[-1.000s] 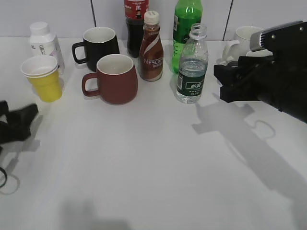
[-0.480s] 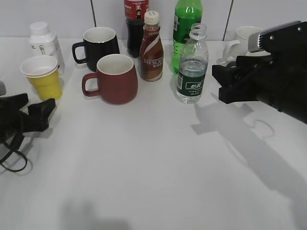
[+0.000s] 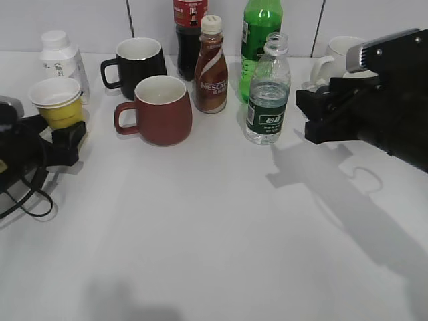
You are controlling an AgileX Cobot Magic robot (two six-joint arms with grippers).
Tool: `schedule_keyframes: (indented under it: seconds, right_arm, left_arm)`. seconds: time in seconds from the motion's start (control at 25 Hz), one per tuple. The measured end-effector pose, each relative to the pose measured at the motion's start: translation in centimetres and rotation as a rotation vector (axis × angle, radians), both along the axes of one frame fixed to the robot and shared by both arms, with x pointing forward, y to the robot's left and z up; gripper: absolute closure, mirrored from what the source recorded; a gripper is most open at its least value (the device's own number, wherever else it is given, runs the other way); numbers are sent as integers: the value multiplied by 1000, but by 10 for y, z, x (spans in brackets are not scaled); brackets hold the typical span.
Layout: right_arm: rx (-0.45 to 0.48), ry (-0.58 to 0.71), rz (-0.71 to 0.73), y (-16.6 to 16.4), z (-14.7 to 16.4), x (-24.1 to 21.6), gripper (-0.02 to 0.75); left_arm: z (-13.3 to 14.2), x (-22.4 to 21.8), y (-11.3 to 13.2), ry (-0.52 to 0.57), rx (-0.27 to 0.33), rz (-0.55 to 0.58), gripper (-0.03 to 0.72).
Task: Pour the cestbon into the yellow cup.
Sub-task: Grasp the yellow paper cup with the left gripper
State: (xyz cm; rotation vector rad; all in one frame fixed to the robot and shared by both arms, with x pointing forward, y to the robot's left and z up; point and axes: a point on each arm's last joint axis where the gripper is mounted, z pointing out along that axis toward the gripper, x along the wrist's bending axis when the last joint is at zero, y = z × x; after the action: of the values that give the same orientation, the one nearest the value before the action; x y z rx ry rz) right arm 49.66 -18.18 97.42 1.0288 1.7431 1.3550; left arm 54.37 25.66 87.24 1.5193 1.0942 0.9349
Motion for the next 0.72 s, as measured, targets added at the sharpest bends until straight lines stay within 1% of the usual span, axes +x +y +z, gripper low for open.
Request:
schedule_keyframes:
  seconds: [0.28,0.56,0.72]
  right_arm:
    - [1,-2,0,0,0,0,290]
    - [-1,1,1,0,-2,1,290]
    - [-1,-1,3,1,-2,1,290]
  left_arm:
    - [4,16,-1,-46,1,-1,91]
    - [-5,32,-3,-53,2,-4,94]
    - [-6,39,-4,-65,2,-8,95]
